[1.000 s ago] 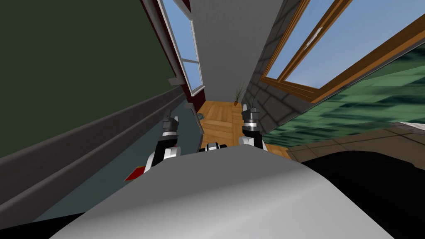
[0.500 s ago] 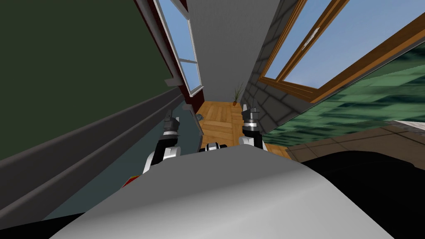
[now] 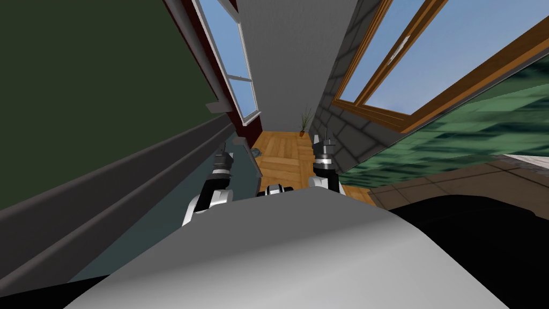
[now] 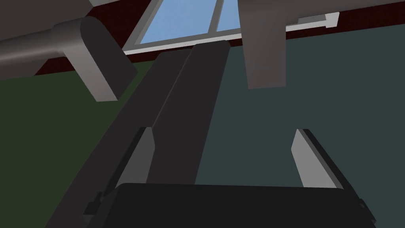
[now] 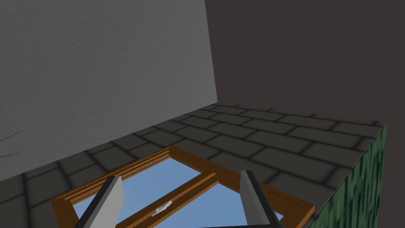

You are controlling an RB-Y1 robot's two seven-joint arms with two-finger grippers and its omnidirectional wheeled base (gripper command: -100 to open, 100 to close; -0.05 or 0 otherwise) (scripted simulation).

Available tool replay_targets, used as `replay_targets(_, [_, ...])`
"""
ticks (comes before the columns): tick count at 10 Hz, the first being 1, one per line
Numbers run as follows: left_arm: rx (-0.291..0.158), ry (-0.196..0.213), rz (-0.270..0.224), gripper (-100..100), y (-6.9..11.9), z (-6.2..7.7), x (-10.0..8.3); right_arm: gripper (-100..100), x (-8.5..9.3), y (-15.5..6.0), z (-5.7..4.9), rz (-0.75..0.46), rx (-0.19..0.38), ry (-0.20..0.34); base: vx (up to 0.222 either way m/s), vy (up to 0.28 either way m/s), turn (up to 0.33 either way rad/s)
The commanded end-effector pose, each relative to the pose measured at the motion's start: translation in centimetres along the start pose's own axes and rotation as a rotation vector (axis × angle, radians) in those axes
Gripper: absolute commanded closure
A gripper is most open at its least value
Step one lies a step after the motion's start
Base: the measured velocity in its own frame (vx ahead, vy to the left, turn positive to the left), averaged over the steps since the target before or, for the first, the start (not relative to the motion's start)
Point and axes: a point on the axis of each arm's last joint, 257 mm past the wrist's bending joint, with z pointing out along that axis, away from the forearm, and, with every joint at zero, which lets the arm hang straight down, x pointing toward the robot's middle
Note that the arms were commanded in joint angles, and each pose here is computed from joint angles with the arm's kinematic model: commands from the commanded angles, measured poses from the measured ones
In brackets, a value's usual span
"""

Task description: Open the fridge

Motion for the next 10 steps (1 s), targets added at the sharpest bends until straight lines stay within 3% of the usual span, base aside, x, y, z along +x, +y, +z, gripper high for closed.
replay_targets(1, [-0.048, 0.015, 0.007, -100, 0.9, 0.0, 0.3, 0, 0.0, 0.0, 0.0, 0.0, 0.0, 0.0, 0.069, 0.015, -0.065])
replay_targets(10, [-0.198, 0.05, 0.022, -100, 3.7, -0.5, 1.2, 0, 0.0, 0.0, 0.0, 0.0, 0.0, 0.0, 0.054, 0.009, -0.058])
